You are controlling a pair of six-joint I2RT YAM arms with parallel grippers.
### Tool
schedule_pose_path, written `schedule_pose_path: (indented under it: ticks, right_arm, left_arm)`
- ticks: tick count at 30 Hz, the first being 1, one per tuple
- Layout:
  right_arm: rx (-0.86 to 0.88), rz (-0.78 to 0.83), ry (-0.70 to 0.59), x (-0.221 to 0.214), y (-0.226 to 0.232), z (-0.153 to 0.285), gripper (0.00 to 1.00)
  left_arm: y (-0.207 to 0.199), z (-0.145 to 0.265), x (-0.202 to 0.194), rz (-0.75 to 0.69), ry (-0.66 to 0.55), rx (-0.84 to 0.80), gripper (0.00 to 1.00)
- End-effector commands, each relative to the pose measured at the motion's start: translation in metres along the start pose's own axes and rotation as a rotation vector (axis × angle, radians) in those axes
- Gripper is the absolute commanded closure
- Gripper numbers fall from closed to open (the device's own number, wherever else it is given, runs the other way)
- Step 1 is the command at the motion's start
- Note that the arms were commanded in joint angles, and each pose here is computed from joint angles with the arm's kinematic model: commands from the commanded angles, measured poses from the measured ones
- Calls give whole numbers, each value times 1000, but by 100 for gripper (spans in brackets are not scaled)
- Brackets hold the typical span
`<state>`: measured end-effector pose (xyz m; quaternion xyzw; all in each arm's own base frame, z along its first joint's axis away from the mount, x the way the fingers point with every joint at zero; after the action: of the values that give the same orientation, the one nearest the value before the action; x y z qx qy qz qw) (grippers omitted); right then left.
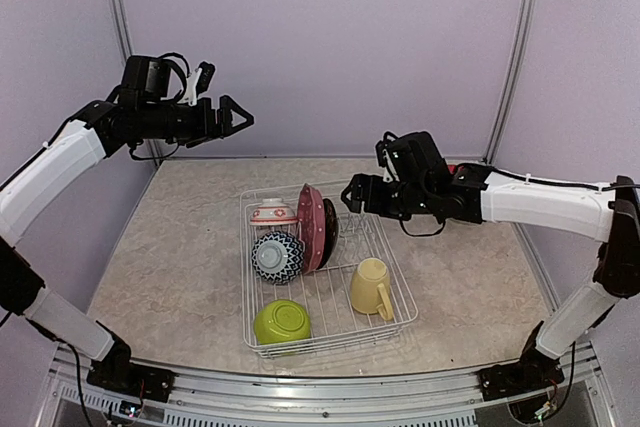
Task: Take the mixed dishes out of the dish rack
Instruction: Grab the plate from the dish rack.
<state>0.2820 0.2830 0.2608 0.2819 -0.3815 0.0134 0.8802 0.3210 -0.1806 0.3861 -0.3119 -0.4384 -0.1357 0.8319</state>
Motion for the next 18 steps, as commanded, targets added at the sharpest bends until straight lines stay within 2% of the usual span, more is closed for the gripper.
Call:
schedule_pose_path:
  ticks: [1,10,18]
  right_arm:
    - [-23,-30,23,-10,14,-22,16]
    - [-139,-5,100,-34,29,-55,41]
    - [-271,64,84,-46,41,-74,51]
  left_arm:
    - [-8,4,4,-6,-6,-27,1]
    - [-4,1,3,-12,-2,10,1]
    - [-5,-4,2,9,25,-12,1]
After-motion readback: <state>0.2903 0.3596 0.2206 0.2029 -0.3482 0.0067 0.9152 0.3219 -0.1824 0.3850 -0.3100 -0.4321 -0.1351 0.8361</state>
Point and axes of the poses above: each gripper's point midway between its finger pads, its own z axis back along the fingers, its own y axis along the line the jaws close on, x = y × z, the point moved 8 cm from there along z, back along the fingers, and after that the axes turned 2 degrees about -z, right-handed, at the moved point
